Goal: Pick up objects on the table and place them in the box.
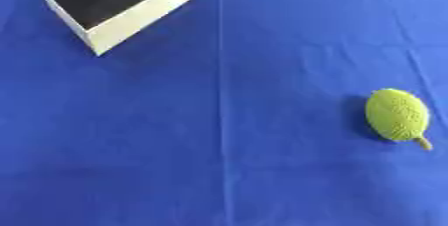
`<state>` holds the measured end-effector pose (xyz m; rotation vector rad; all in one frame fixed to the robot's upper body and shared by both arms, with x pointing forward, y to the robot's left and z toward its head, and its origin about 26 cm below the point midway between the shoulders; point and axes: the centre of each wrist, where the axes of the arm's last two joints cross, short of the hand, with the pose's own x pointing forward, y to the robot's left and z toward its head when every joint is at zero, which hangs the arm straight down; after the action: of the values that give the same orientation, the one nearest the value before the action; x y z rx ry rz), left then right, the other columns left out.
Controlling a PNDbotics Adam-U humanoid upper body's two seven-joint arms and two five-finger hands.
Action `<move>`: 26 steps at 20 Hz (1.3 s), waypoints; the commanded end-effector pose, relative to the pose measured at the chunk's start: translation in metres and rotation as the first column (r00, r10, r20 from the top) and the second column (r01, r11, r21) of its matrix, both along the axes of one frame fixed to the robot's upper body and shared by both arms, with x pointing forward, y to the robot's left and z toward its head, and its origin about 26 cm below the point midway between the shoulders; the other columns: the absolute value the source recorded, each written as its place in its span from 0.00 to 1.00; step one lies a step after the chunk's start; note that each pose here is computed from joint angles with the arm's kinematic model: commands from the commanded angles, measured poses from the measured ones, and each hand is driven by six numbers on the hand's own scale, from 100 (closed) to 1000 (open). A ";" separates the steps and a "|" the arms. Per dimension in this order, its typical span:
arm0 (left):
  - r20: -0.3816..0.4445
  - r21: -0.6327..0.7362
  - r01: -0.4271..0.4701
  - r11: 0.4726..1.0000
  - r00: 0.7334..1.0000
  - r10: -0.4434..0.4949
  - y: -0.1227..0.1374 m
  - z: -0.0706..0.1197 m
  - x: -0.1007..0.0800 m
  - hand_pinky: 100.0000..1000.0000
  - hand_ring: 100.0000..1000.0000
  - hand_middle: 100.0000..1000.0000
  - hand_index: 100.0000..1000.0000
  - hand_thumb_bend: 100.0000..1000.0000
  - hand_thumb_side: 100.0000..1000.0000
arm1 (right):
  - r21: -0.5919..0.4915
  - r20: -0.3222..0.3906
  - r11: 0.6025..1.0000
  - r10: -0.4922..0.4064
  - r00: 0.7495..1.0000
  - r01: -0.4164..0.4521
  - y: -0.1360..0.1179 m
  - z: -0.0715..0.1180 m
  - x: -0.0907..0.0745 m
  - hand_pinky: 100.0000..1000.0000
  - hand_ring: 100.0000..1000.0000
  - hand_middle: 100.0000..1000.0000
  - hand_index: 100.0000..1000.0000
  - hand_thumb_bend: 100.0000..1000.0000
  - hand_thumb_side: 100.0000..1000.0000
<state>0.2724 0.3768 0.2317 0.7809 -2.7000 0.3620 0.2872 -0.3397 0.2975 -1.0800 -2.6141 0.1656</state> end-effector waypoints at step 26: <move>0.011 0.031 0.004 1.000 1.000 -0.004 0.001 0.008 -0.003 0.76 0.47 0.47 0.49 0.31 0.00 | -0.833 -0.483 0.440 -0.284 0.828 -0.335 -0.007 -0.007 -0.010 0.83 0.84 0.80 0.85 0.40 0.59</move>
<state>0.2720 0.3771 0.2306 0.7822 -2.6943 0.3567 0.2812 -0.3477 0.2798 -0.9674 -1.8719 1.7498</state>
